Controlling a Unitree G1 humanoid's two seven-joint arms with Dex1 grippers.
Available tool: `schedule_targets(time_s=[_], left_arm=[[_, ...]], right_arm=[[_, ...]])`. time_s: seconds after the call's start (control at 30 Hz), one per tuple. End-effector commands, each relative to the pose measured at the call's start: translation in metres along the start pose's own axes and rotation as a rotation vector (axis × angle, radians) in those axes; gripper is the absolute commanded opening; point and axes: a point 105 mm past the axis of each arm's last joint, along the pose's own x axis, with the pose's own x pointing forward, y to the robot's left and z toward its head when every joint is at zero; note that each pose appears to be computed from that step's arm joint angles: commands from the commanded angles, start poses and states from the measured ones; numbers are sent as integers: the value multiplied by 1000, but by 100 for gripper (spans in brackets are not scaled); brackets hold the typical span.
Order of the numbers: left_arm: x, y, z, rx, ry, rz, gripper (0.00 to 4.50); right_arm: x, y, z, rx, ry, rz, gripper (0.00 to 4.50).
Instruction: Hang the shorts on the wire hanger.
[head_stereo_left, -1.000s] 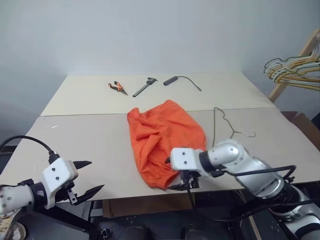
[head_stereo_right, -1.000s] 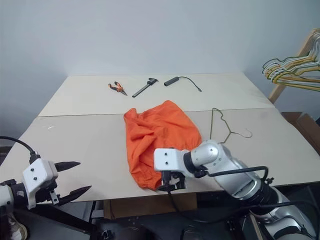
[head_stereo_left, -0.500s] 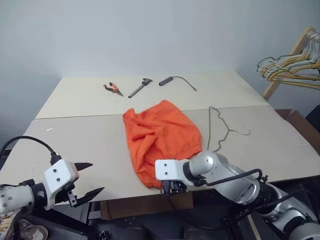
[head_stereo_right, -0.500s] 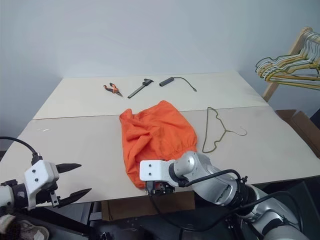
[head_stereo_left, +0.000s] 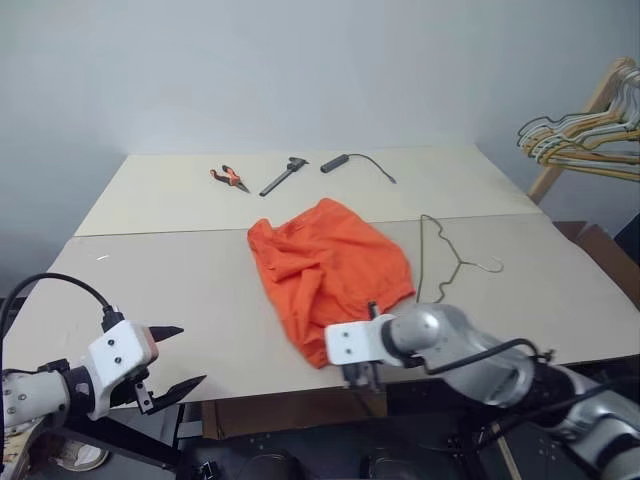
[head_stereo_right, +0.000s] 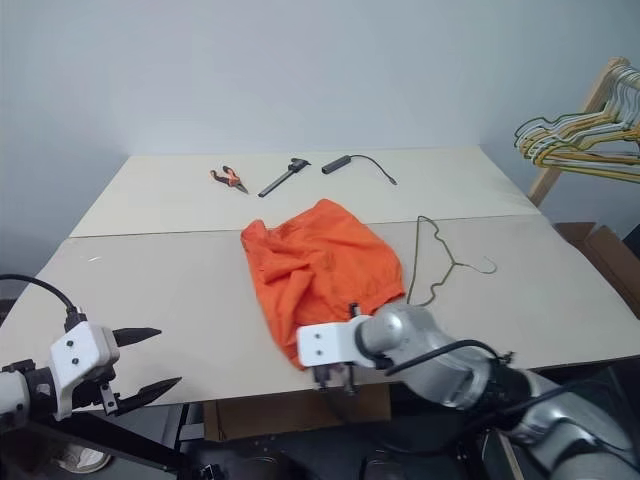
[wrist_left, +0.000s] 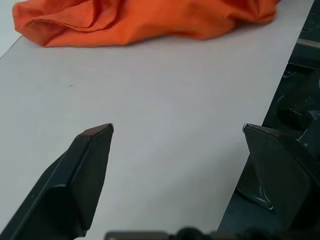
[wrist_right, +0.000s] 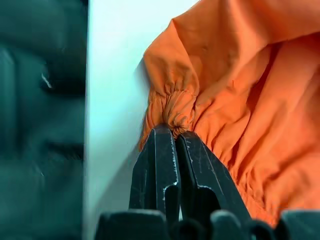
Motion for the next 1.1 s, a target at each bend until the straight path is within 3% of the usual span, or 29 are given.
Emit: schedule_targets(time_s=[0.03, 0.2, 0.47, 1.1], left_arm=[[4, 8, 8, 49, -24, 1, 450], [24, 27, 30, 30, -174, 45, 450], [73, 63, 62, -1, -403, 52, 450], [167, 103, 82, 117, -286, -136, 450]], right_arm=[[-21, -4, -18, -207, -6, 1, 5], [-30, -11, -42, -247, 2, -12, 5], [-23, -25, -36, -202, -36, -80, 5], [-20, -27, -30, -173, -48, -109, 5]])
